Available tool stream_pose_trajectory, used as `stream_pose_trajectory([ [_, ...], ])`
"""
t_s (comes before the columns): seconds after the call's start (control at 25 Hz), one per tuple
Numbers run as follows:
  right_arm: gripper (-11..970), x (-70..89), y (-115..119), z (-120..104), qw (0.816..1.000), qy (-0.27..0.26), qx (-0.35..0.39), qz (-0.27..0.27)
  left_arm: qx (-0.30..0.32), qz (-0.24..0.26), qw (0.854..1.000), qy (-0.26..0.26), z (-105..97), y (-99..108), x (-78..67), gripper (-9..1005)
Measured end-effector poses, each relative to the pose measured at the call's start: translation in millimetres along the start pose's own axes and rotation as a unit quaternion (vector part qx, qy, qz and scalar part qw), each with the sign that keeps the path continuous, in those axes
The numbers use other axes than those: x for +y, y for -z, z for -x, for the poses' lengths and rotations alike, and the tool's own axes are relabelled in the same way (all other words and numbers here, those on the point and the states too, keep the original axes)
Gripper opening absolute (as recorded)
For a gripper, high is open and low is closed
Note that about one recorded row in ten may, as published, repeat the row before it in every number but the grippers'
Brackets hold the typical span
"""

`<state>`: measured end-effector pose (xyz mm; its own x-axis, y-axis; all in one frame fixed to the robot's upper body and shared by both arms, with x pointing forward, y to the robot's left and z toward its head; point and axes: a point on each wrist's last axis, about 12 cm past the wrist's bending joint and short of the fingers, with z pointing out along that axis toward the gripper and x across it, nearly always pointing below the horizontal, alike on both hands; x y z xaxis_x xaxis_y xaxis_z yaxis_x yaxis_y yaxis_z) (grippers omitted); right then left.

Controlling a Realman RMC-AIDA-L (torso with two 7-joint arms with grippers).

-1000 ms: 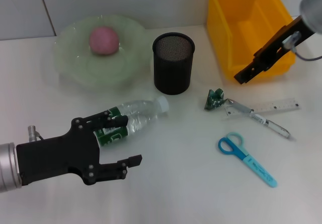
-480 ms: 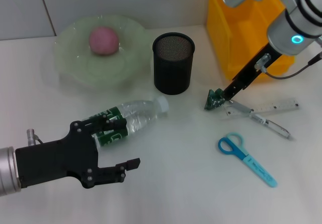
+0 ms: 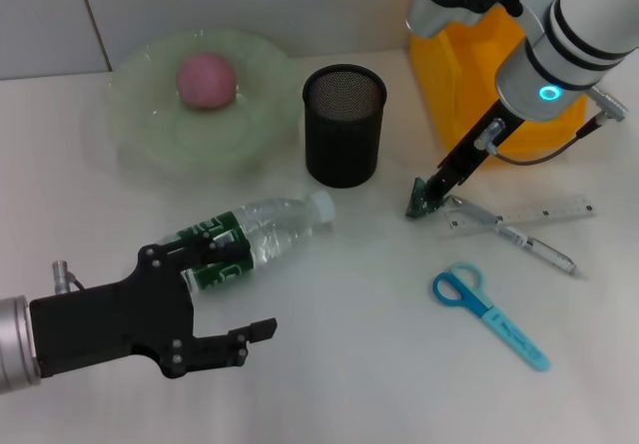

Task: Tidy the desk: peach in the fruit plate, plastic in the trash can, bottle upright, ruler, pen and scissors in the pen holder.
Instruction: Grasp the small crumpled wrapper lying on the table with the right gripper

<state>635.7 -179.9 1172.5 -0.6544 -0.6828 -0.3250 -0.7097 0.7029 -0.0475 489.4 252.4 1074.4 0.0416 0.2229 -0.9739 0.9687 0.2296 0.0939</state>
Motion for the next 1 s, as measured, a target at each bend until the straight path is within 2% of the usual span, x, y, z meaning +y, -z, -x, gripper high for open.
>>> stream_pose_trajectory([
  [1.0, 734, 5.3, -26.5, 7.7, 1.0, 0.002, 0.011, -0.001, 0.001, -0.003, 1.0, 0.002, -2.4, -0.2, -1.7, 811],
])
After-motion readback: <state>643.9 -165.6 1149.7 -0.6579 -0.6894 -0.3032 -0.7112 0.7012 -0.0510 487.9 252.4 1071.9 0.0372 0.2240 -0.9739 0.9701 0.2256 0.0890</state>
